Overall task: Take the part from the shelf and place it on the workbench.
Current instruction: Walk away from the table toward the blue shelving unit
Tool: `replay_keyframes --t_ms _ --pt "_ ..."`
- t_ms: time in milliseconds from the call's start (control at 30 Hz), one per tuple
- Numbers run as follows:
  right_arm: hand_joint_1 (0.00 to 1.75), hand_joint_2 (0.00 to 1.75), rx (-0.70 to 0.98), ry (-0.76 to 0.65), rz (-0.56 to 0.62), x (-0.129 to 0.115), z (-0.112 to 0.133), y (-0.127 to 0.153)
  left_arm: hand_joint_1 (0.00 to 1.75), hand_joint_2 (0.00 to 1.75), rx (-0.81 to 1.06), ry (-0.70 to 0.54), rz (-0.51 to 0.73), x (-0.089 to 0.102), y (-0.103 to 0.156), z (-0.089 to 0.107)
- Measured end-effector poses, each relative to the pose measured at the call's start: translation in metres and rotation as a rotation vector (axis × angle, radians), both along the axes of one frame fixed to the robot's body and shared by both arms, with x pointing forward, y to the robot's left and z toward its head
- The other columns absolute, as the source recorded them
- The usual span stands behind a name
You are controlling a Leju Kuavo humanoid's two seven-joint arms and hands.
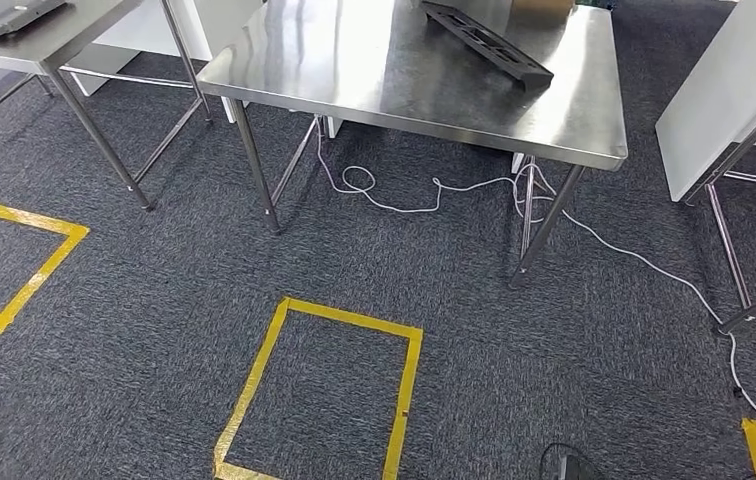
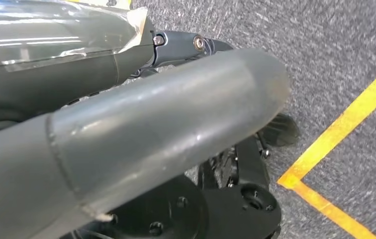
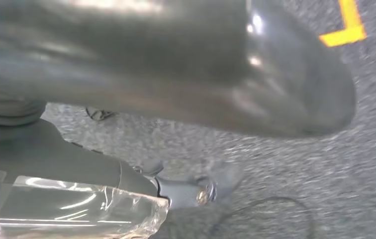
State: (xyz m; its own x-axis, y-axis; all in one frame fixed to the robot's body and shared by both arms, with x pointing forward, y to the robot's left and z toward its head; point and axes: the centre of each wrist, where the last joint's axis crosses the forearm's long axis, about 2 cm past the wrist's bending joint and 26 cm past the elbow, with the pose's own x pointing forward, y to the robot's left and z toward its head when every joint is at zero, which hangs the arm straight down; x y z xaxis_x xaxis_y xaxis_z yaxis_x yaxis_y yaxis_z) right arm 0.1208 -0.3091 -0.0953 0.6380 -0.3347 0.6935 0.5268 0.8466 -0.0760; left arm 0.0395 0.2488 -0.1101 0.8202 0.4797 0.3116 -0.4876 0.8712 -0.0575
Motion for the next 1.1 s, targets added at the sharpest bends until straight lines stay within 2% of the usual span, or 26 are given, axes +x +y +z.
replay_keyframes --t_ms 333,667,1100 --pt "0.00 0.00 0.025 0.050 -0.053 -0.025 -0.006 0.005 0.00 0.00 0.012 0.004 -0.029 -0.002 0.005 -0.001" --pt "0.00 0.00 0.019 0.061 -0.061 -0.029 -0.007 0.006 0.00 0.00 0.011 0.006 -0.034 -0.003 0.004 -0.001" --pt "0.00 0.00 0.004 0.064 -0.053 -0.029 -0.007 0.005 0.00 0.00 0.016 -0.010 -0.041 0.004 0.004 0.000"
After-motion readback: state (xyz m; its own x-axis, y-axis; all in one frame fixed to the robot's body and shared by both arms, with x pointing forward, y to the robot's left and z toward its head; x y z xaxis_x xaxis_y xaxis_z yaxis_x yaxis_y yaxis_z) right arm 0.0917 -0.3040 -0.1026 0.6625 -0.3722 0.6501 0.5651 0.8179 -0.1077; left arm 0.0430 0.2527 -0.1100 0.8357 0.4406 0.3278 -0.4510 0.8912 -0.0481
